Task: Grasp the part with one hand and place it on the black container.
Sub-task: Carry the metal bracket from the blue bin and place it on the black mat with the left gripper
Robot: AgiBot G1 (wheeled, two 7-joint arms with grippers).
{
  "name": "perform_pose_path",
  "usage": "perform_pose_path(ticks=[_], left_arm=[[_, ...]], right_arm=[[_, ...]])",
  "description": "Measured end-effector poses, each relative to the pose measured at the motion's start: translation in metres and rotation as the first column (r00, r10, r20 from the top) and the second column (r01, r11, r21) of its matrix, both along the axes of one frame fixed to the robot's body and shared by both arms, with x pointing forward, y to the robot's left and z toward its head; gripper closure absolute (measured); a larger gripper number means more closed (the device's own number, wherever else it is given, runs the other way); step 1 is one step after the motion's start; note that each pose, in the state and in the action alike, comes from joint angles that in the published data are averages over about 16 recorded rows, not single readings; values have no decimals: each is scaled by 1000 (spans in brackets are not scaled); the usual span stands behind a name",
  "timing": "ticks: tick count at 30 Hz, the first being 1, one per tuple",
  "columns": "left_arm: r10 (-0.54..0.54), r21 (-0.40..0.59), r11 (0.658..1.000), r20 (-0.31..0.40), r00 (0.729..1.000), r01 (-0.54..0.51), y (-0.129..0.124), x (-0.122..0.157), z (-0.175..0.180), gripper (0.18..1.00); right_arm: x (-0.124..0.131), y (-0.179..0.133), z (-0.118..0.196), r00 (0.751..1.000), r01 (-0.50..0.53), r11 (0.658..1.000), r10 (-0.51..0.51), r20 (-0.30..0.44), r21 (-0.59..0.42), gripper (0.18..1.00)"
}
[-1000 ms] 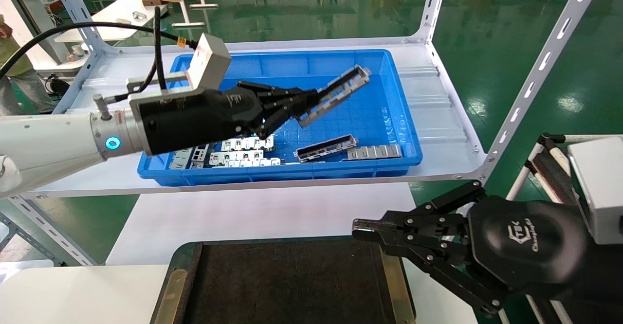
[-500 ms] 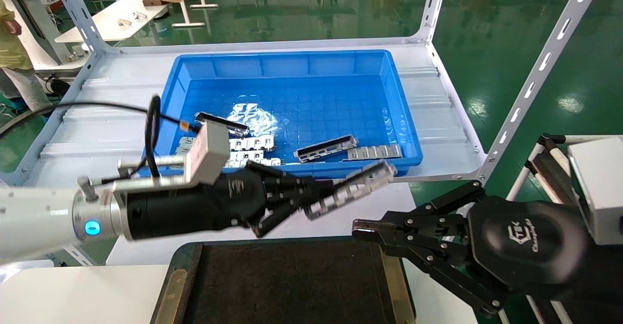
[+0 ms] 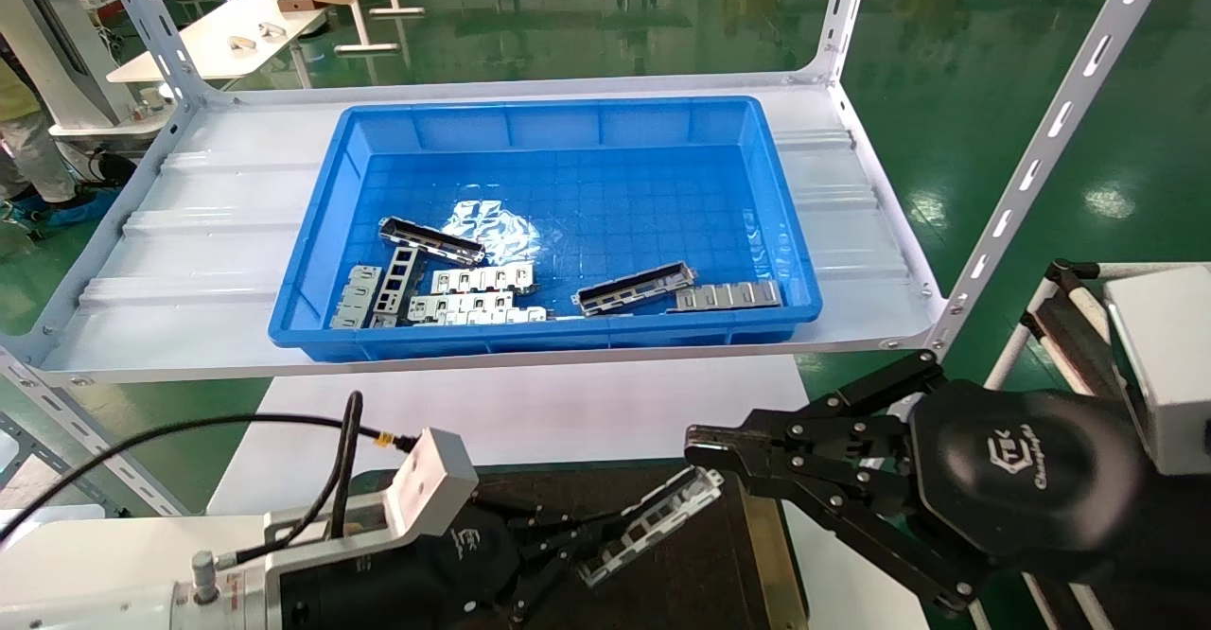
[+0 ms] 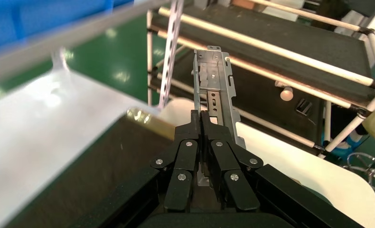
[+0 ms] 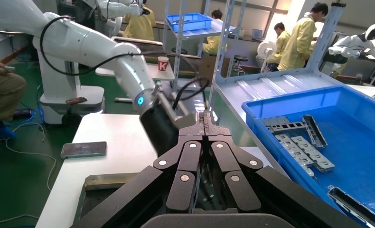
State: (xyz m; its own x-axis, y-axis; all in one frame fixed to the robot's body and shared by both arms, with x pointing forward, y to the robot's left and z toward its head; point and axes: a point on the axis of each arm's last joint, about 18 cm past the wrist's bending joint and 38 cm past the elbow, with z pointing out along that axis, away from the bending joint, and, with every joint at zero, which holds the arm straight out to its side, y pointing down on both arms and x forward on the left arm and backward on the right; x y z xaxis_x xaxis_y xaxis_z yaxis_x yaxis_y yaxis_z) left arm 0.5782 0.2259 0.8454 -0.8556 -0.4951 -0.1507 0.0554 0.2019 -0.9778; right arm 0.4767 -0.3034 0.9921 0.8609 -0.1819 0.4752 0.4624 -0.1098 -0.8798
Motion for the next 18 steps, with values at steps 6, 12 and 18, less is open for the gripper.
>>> perform_pose_path(ticks=[6,12,18], left_arm=[[101,-36,994,-107,989,-105,0,3,-43,992],[217,-78,969,-194,957,-236,-6,13,-79,992],[334,-124,918,-267,904,-376,-15,27,-106,992]], right_arm=[[0,0,0,1000,0,1000,0,0,0,988],[0,0,0,1000,0,1000,0,0,0,988],[0,0,0,1000,0,1000,0,0,0,988]])
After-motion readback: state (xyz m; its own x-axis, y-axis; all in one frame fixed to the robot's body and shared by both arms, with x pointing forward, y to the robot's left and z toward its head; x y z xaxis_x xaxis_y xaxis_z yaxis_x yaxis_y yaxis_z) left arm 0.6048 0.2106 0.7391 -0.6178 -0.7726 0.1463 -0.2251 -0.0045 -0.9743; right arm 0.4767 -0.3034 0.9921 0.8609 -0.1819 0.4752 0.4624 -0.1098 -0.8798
